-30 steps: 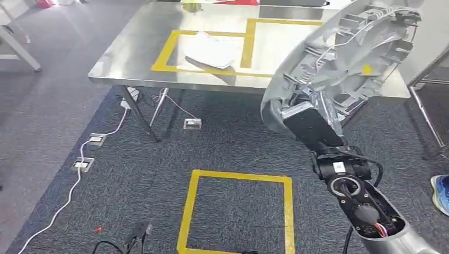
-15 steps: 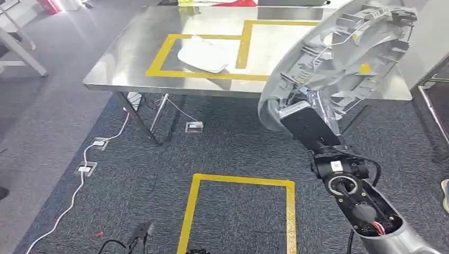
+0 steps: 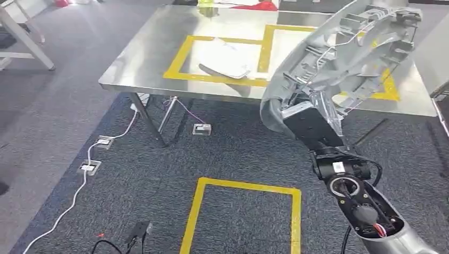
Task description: Take the parts from the cabinet and place them on the table.
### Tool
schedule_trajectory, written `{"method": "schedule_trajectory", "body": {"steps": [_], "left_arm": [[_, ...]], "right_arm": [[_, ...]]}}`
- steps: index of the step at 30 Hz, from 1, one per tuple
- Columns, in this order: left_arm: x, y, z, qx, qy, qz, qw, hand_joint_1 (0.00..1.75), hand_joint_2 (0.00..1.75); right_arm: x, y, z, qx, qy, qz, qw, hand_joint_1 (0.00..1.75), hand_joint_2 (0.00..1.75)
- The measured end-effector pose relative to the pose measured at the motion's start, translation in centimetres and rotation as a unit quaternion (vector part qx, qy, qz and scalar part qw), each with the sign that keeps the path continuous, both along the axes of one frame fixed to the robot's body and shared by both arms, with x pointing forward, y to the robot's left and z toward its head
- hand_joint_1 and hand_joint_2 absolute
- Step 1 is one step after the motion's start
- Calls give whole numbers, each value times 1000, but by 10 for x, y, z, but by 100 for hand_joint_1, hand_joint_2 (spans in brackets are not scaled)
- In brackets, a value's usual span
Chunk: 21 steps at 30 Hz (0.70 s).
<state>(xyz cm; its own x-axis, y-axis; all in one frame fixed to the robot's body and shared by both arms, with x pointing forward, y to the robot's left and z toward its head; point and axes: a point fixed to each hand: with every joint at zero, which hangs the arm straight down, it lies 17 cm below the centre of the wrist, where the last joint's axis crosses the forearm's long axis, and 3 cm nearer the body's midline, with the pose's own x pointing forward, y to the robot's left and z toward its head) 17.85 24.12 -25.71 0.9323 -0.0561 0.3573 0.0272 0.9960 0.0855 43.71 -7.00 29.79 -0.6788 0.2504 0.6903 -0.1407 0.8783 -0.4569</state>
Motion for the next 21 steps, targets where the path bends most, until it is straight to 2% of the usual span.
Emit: {"method": "schedule_trajectory", "body": {"steps": [21], "left_arm": [[3, 2, 1, 3, -2, 0, 1000, 0, 175]], "right_arm": [[0, 0, 5, 0, -11, 1, 1000, 175, 175]]}}
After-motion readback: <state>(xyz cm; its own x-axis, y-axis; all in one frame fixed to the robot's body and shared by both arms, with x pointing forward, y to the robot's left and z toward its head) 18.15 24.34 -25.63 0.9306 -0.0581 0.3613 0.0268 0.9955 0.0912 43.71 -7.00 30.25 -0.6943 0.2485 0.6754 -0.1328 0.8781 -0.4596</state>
